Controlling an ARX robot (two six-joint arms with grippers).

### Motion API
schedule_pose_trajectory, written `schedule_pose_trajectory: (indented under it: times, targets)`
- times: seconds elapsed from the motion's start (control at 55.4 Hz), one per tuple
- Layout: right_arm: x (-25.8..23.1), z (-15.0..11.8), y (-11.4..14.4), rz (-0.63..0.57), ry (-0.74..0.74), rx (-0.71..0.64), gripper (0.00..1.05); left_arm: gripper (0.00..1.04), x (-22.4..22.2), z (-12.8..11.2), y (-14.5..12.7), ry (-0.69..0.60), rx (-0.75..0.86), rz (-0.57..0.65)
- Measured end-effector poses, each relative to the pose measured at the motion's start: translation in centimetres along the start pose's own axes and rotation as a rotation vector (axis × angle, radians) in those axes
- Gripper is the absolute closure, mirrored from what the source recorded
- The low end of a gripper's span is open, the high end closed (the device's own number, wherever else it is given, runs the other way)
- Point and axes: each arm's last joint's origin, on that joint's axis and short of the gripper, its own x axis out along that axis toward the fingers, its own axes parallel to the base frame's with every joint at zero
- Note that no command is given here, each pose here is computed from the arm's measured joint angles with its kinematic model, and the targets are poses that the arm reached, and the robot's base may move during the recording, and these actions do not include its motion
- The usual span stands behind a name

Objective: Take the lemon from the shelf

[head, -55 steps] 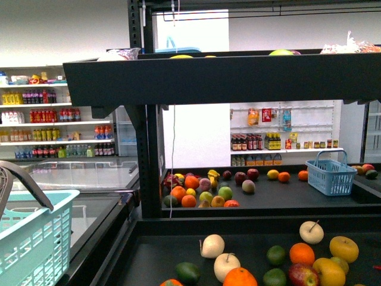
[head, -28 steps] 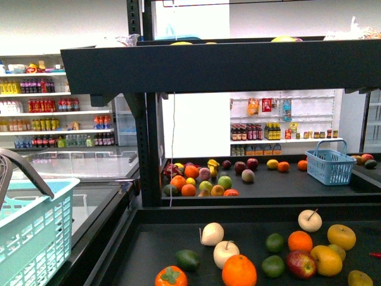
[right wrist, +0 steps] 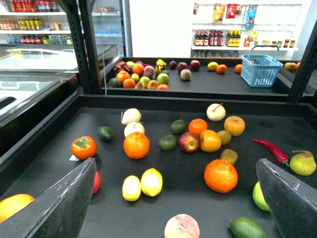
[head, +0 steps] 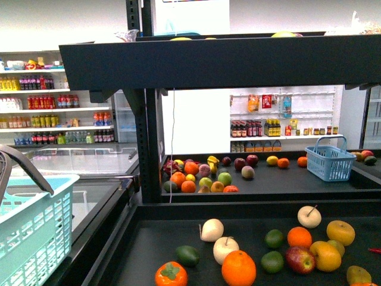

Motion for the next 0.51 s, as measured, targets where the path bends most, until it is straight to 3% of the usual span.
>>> schedule_pose_trajectory:
  times: [0.506]
  targets:
    - [0.0,0.0,0.0,0.0,0.0,0.0,0.07,0.08,3.9,0.4,0.1,-0.018,-0.021,0.022]
